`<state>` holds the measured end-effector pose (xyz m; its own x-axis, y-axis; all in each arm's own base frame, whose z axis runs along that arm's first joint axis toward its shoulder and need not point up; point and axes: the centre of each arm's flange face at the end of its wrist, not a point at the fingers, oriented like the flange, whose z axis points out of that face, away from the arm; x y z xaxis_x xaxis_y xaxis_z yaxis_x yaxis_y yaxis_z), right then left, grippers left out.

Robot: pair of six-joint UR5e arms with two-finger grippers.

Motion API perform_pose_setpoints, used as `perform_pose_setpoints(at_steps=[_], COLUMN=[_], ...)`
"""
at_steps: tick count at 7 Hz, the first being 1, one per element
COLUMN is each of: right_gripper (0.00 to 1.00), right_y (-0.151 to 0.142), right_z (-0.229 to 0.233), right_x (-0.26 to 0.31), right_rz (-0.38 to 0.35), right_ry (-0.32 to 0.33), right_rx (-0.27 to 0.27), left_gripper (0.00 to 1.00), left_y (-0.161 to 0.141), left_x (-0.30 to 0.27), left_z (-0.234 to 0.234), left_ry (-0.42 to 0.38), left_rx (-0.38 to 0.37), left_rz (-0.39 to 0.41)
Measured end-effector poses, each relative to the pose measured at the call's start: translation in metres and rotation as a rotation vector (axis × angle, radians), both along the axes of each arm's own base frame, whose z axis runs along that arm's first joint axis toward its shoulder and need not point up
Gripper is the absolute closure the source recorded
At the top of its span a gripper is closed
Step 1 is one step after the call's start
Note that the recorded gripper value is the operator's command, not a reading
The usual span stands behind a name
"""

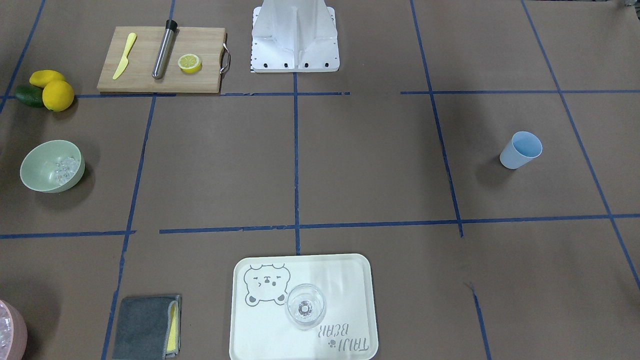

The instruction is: Pour ice into bowl

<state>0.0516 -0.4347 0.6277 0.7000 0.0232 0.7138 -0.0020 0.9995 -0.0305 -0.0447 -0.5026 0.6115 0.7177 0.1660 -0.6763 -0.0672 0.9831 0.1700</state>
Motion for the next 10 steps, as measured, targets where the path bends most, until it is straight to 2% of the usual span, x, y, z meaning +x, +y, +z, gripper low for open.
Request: perform_pose_setpoints(at_steps=[1, 3, 6, 10], right_gripper=[0.0, 0.0, 0.0, 0.0], right_y=[0.007, 0.014, 0.01, -0.012], right_z=[0.004, 0.01, 0.012, -0.008], right_x=[0.005, 0.012, 0.016, 0.018], right_rz=[0.009, 0.007, 0.006, 0.016], right_ry=[-0.031, -0.048, -0.007, -0.001], right_rx=[-0.006, 0.001, 0.008, 0.046], left_gripper=[0.0, 0.0, 0.0, 0.0], left_y=[0.006, 0.009, 0.009, 0.009], left_x=[-0.002, -0.003, -0.005, -0.012], left_z=[0.015, 0.021, 0.019, 0.016], left_ry=[0.033, 0.049, 0.049, 0.048], left_rx=[-0.034, -0.05, -0.046, -0.038], left_rz=[-0.006, -0.013, -0.017, -0.03])
